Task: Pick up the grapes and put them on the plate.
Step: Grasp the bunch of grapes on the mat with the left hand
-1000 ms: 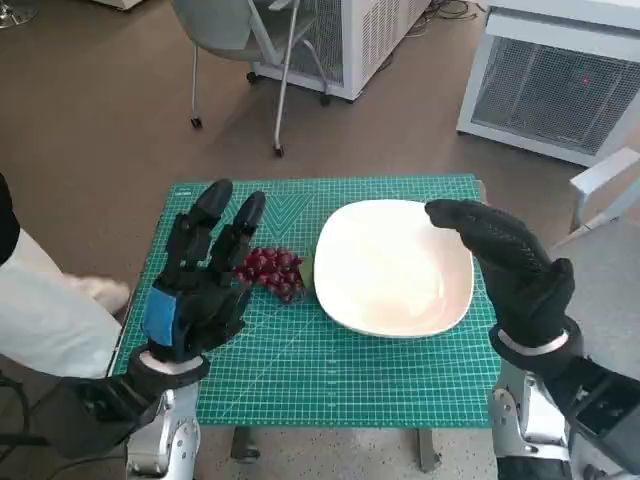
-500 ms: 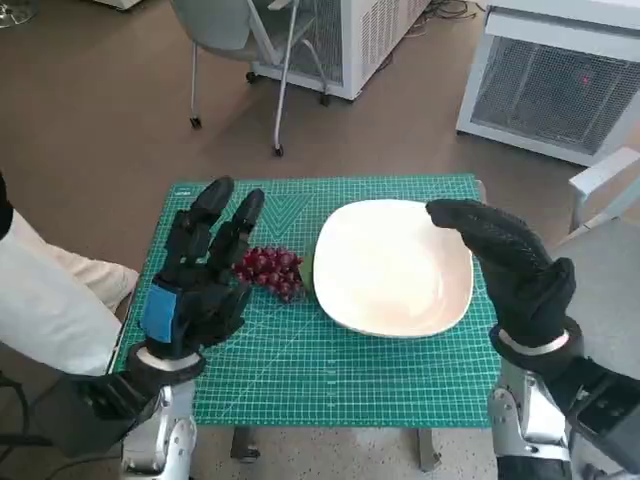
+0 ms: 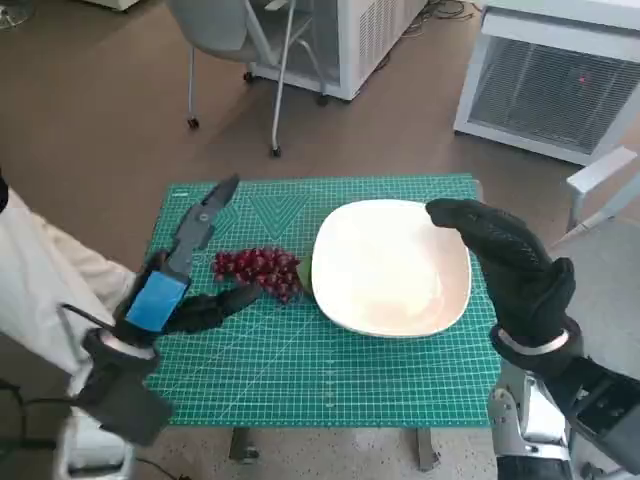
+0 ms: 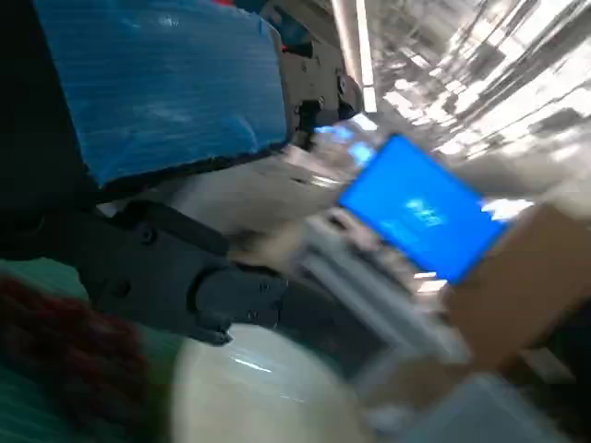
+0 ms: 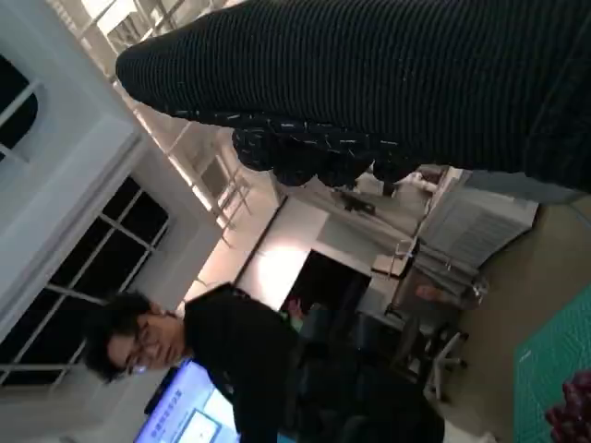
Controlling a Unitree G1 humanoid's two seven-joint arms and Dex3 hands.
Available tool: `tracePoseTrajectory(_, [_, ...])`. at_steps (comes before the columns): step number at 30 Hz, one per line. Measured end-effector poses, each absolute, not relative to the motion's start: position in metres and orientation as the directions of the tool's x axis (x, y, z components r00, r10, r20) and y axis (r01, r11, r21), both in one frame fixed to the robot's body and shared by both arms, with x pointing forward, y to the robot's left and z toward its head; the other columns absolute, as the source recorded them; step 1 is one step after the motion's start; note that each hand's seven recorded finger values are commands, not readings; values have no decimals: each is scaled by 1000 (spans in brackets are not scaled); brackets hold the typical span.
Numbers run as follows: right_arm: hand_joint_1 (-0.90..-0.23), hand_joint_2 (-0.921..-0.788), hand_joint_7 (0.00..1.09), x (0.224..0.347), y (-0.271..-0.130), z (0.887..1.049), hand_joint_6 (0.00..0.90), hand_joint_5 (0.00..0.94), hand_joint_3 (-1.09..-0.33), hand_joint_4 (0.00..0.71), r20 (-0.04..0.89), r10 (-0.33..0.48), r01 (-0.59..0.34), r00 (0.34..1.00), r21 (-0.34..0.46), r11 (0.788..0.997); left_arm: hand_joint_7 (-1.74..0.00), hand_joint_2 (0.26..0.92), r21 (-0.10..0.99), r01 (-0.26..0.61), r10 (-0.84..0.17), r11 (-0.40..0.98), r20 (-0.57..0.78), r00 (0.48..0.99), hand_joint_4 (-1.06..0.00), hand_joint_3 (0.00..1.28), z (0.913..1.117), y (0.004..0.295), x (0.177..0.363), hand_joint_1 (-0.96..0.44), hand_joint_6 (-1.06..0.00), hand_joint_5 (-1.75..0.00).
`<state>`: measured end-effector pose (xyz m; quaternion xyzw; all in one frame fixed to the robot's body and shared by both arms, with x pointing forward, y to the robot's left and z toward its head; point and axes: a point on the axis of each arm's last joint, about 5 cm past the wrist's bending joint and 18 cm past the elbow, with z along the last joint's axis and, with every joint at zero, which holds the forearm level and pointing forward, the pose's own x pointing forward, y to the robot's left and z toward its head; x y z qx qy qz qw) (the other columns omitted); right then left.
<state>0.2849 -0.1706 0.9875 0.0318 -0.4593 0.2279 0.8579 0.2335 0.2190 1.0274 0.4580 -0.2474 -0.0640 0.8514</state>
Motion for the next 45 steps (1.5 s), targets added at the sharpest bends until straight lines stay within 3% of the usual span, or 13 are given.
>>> tracePoseTrajectory(5, [-677,-921,84,285,-171,988,254,3,-650,278,804,354,-415,478,-148,897,-104,762,885,-165,-314,435,321,893,-69,0,1047,217,234,-605,-116,-11])
tracePoseTrajectory(10, [-680,-921,83,286,-170,989,254,3,-651,279,804,355,-415,477,-150,898,-83,751,912,-166,-311,374,292,904,-84,0,1051,211,239,-582,-160,-7])
tracePoseTrajectory(23, [-671,-921,81,286,-170,988,254,2,-649,279,803,351,-413,481,-145,899,-27,730,946,-21,-276,325,116,954,-83,1,1036,203,261,-511,-214,0])
tracePoseTrajectory(45, [-663,-921,78,288,-171,987,257,1,-648,280,801,348,-417,486,-137,898,-1,742,946,211,-208,246,-161,965,-42,3,1019,193,296,-475,-202,0])
